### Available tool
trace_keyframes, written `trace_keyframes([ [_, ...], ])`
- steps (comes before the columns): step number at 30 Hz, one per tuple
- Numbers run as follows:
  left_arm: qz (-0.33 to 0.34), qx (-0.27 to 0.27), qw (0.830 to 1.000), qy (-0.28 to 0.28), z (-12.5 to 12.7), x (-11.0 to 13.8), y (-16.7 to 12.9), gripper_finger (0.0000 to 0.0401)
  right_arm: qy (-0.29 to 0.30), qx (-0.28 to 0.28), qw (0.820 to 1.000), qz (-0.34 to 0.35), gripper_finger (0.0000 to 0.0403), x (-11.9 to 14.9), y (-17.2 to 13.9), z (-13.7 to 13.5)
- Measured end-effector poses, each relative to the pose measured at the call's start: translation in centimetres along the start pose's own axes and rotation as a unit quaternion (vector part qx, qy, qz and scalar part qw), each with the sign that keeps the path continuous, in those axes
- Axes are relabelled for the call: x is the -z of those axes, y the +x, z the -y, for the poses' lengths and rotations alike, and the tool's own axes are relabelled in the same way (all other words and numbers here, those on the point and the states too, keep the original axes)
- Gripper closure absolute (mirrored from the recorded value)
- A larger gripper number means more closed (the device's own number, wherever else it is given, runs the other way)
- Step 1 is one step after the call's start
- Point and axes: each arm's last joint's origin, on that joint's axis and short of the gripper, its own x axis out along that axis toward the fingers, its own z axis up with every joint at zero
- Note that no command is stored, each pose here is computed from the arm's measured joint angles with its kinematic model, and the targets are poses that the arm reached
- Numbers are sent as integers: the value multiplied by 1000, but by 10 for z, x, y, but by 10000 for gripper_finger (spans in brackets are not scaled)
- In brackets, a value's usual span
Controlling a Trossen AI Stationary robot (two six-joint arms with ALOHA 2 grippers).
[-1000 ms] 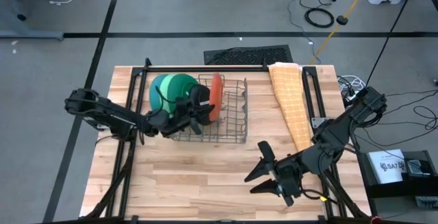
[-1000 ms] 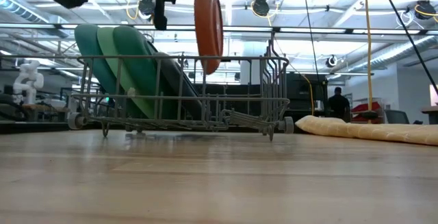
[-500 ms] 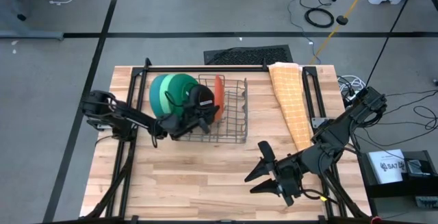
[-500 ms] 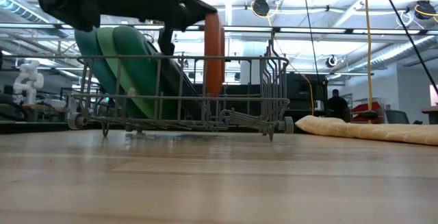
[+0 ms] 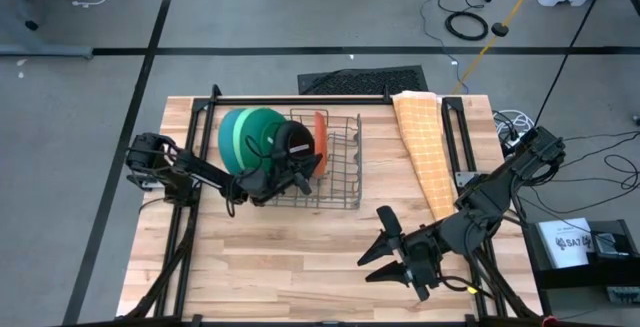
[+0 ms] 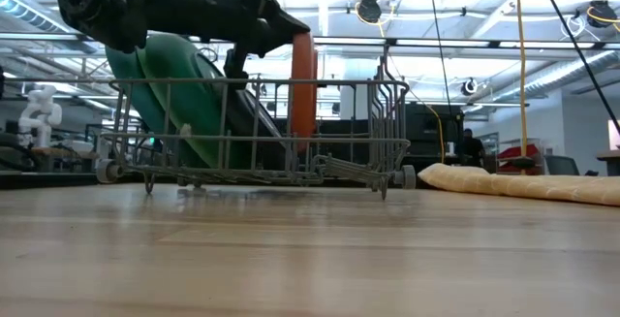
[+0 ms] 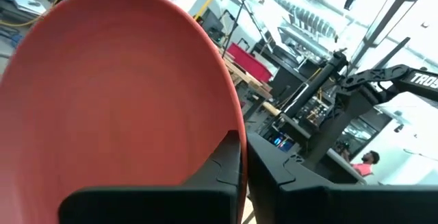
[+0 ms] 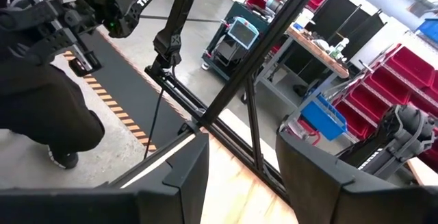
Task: Sort dishes
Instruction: Put the orange plate into the dishwasher rack
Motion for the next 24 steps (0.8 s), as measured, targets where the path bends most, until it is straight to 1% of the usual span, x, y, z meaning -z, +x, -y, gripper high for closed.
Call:
trace_keyframes([
  [5,-7,-5,1000,7,-1,2,0,352,1,-3,1000,-4,241,1,0,0],
  [13,-7,-6,1000,7,-1,2,0,343,9,-2,1000,-13,241,3,0,0],
  [15,-6,-6,1000,7,-1,1,0,342,17,16,999,-32,241,6,1,3],
  [17,-5,-5,1000,6,-1,1,0,342,28,48,996,-63,241,12,2,7],
  [20,3,-2,1000,1,0,0,0,341,53,87,989,-102,241,24,6,18],
  [24,13,4,1000,-5,1,-3,0,341,84,121,979,-137,241,43,20,34],
])
